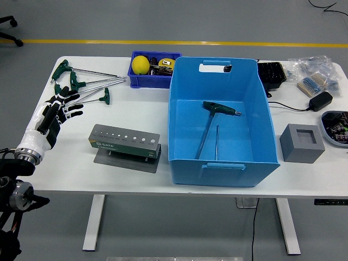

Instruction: Lift tool from toolbox,place it in box,lift tool from toolbox,place it in box

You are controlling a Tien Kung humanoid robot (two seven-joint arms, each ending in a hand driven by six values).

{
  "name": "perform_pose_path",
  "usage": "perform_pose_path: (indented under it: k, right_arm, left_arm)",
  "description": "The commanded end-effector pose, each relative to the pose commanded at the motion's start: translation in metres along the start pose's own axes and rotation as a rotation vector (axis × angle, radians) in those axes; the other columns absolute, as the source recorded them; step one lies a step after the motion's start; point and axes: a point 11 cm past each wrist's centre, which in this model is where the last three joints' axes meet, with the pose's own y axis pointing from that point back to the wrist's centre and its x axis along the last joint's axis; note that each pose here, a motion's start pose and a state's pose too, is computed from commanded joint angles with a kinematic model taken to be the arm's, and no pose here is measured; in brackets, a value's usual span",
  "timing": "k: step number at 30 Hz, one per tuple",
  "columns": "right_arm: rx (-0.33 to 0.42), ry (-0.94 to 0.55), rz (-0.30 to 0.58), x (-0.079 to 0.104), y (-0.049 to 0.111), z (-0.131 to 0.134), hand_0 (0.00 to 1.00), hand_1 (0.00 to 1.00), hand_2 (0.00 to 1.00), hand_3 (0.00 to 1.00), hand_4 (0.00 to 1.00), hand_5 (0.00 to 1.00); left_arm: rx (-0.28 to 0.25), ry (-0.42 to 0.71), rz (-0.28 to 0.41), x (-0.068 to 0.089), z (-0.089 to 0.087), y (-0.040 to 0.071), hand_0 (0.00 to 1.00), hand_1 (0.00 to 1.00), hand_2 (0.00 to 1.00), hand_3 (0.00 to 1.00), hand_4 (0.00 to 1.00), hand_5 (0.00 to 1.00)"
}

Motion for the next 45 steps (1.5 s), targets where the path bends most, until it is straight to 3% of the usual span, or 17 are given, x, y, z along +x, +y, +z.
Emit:
perform_pose_path:
  k: [45]
  right_arm:
    - [0.012, 0.001, 0.001, 0.0005, 0.0003, -0.0058, 0.726, 0.698, 0.751, 0.589, 0.826, 0.725]
  left_arm:
    - [0.019, -0.023, -0.011, 0.0006, -0.003, -0.0011, 0.61, 0.634, 0.717, 0.736, 0.886, 0.77]
